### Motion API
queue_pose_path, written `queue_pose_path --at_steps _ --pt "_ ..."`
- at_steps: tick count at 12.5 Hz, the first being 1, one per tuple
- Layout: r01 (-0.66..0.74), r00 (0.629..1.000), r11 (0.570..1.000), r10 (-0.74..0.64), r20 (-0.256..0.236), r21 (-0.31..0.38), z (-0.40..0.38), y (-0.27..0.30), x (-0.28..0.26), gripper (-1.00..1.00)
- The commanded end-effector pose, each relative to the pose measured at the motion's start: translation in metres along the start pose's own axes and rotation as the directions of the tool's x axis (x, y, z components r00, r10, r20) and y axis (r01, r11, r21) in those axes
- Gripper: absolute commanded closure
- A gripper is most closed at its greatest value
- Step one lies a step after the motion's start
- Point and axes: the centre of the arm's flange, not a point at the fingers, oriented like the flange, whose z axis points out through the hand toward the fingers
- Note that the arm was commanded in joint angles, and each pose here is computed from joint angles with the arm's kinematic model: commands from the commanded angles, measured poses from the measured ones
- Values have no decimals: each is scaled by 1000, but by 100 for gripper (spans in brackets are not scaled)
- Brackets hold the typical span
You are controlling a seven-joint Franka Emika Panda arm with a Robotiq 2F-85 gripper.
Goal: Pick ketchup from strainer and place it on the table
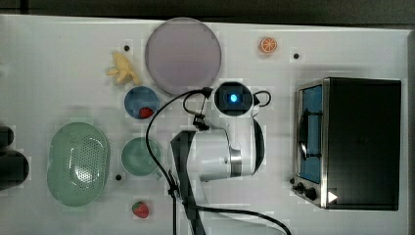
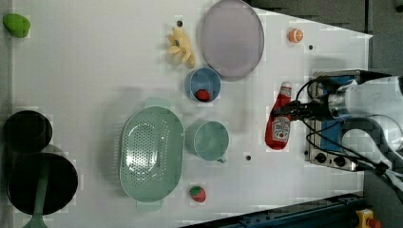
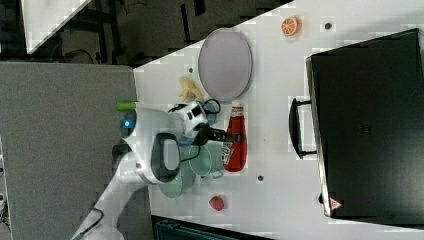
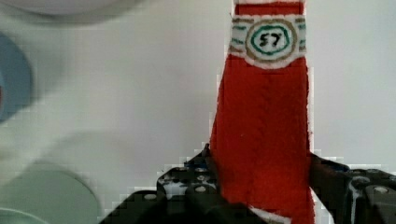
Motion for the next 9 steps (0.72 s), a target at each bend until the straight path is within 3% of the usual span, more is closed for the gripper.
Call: queue_pose_path --at_steps 1,3,4,6,9 --pt "32 998 998 -29 -49 51 9 -1 4 -60" --pt "40 998 998 -38 -48 49 12 -1 5 -99" --pt "39 997 998 -36 -65 41 2 -1 8 -100" --pt "36 988 999 -32 -152 21 -40 -4 21 -100" --pt "-34 973 998 21 -230 -53 -126 -5 27 -100"
